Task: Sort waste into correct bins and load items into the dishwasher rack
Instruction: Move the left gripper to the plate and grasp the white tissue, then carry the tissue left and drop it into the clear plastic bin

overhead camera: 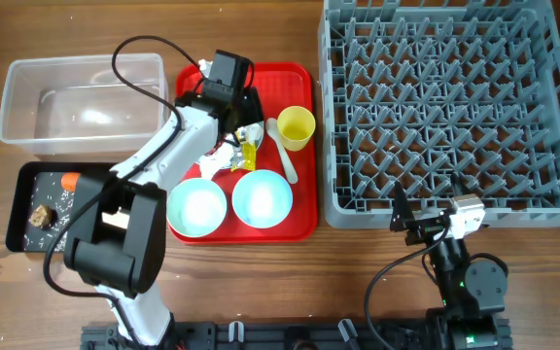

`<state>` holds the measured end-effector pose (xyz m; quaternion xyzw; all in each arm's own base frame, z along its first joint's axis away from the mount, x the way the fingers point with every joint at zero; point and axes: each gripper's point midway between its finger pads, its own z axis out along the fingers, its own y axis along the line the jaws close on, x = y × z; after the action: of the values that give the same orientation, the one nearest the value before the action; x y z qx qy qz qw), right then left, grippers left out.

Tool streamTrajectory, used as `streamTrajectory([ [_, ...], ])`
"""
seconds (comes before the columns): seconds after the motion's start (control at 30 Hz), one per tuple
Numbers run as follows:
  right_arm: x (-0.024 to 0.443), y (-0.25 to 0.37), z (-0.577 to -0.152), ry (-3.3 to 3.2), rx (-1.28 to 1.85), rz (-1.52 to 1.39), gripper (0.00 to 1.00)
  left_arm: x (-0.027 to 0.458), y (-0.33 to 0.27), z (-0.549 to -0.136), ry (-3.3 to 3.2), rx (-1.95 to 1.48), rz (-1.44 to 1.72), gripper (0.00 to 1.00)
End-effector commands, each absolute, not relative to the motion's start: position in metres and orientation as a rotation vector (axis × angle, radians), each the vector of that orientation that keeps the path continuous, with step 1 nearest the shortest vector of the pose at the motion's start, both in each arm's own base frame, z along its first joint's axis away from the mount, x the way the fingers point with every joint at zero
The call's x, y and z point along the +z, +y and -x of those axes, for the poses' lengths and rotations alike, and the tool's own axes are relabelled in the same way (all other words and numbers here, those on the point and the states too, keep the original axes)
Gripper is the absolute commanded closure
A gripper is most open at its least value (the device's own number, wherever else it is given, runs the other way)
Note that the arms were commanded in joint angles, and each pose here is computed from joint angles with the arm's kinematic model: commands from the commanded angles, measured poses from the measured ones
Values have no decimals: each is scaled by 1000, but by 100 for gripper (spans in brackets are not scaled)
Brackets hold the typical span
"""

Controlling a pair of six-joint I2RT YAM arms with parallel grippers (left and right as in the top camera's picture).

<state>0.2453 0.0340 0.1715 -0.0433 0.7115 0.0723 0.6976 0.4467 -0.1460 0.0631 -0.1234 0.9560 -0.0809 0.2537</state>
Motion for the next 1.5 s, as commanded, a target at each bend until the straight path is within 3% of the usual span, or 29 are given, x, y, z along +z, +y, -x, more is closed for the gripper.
streamTrajectory([
  [0.0,171,33,-246,1587,167,80,0,66,-150,-448,2588,-204,309,37],
  [0.33,171,33,-246,1587,166,80,0,56,-151,-448,2605,-195,306,43],
  [0.6,171,33,-246,1587,166,80,0,68,-153,-452,2569,-216,304,95],
  [0.87,171,33,-246,1587,167,80,0,171,-140,-454,2362,-315,325,96],
  [1.07,171,33,-246,1587,167,80,0,244,-60,-443,2178,-188,474,96],
  [1.23,171,33,-246,1587,167,80,0,239,33,-435,2141,14,706,95],
  [1.47,171,33,-246,1587,167,80,0,185,137,-423,2173,160,1003,95],
])
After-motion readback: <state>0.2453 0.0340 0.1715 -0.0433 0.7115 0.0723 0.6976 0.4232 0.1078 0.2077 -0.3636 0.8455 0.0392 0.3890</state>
